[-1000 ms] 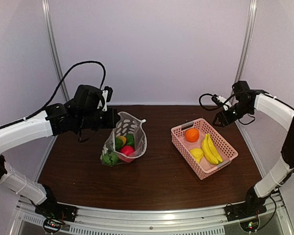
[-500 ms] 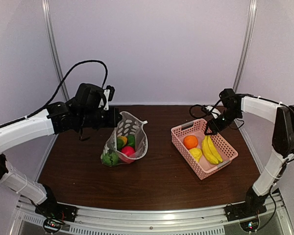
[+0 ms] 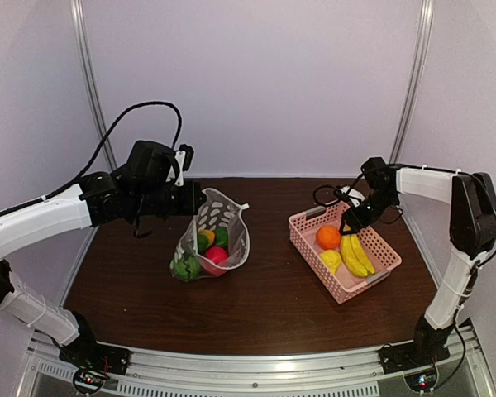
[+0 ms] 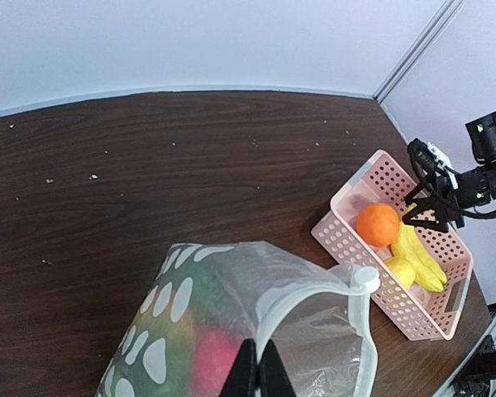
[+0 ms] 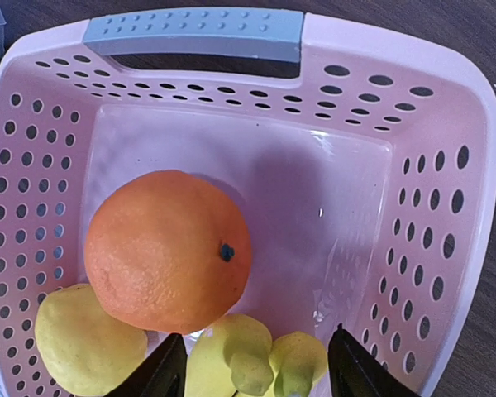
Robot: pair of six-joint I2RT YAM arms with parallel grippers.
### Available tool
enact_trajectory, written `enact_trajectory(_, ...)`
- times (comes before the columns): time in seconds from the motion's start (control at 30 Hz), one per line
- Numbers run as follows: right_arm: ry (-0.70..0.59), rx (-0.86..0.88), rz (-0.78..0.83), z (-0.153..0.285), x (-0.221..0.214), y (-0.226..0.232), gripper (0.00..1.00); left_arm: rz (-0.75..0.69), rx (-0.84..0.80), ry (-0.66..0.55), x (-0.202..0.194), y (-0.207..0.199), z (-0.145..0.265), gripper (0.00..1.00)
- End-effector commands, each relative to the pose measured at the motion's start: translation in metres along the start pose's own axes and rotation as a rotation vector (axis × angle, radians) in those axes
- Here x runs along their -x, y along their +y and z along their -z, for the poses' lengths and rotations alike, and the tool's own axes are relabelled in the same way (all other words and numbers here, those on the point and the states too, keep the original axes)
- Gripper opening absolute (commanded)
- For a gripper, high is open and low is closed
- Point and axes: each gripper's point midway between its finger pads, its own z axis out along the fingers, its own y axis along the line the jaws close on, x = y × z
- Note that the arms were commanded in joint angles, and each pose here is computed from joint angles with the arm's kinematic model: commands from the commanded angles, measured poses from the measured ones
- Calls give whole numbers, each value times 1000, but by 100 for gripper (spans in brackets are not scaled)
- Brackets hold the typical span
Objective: Place the food in the zip-top bag and seal the zipper
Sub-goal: Pick up the fake fruit from the bin.
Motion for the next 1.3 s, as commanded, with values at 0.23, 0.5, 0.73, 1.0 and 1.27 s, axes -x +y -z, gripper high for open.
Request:
enact_trajectory(0.23, 35, -35, -37, -19, -10, -8, 51, 18, -21, -37, 13, -5, 4, 0)
enact_trajectory(0.5, 38, -47, -19, -12, -15, -6, 31, 24, -26, -34, 10, -5, 2, 0)
enact_trajectory(0.73, 6, -48, -9, 5, -8, -2, 16, 25, -24, -30, 8, -4, 0, 0)
enact_trajectory(1.0, -74, -44, 10, 46, 11, 10, 9, 25, -19, -32, 8, -3, 0, 0)
enact_trajectory(1.27, -383, 82, 53, 141, 78, 59, 8, 34, -32, -29, 9, -8, -4, 0)
